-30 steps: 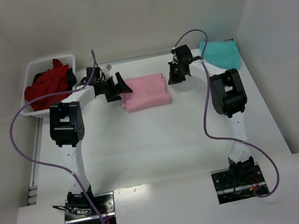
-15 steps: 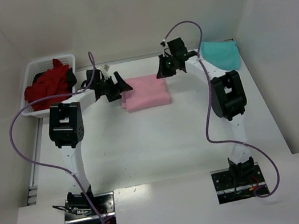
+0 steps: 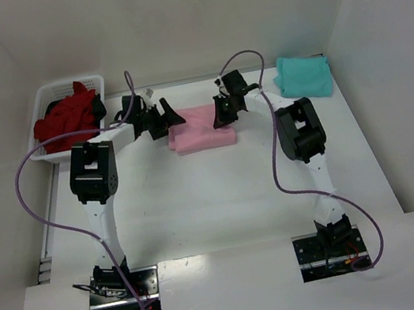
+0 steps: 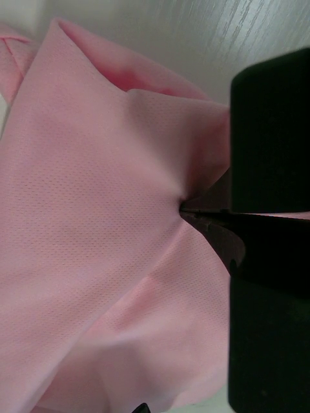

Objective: Fold and stack the t-shirts
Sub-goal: Smooth out wrinkles on the folded tshirt

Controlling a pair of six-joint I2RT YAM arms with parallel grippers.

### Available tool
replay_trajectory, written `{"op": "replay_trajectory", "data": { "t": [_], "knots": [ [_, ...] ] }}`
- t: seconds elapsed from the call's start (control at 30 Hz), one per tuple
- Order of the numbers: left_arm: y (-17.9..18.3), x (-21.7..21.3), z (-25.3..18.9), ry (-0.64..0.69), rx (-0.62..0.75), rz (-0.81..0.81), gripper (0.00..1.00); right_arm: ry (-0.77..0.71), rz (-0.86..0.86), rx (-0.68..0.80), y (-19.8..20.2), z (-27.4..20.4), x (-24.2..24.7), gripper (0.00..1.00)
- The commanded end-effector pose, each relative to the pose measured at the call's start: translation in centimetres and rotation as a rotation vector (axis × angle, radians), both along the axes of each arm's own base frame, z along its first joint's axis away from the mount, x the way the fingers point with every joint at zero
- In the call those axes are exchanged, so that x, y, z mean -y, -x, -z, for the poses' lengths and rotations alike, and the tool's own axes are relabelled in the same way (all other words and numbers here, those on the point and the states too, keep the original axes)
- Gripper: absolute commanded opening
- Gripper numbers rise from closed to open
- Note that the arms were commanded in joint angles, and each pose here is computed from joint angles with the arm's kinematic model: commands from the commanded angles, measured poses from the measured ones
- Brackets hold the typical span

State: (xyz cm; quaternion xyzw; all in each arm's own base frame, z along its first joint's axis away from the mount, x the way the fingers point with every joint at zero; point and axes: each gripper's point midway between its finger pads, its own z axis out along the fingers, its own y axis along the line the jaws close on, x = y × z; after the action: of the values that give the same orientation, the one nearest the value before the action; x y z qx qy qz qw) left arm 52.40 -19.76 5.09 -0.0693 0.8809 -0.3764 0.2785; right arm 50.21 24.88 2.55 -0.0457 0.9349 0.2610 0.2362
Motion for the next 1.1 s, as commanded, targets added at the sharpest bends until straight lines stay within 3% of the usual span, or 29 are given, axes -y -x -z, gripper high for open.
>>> {"op": "replay_trajectory", "data": {
  "t": [0.0,0.37,0.8,0.97,1.07],
  "knots": [
    [2.2,1.3,4.8,-0.044,-0.121,0.023,0.99,0.048,0.01,-0.021,-0.2,1.4,0.8,0.0],
    [2.9,3.7,6.6,-0.073,-0.186,-0.005,0.99,0.04,0.011,0.001,-1.0,0.8,0.5,0.0],
    [3.2,5.2,7.1,0.018,-0.209,-0.015,0.99,0.046,-0.002,-0.023,-0.5,1.9,0.6,0.0],
    [3.6,5.3,7.2,0.032,-0.232,-0.021,0.9,0.046,-0.002,-0.023,-0.5,1.9,0.6,0.0],
    [3.9,5.2,7.6,0.029,-0.244,-0.022,0.76,0.046,-0.002,-0.023,-0.5,1.9,0.6,0.0]
  ]
}}
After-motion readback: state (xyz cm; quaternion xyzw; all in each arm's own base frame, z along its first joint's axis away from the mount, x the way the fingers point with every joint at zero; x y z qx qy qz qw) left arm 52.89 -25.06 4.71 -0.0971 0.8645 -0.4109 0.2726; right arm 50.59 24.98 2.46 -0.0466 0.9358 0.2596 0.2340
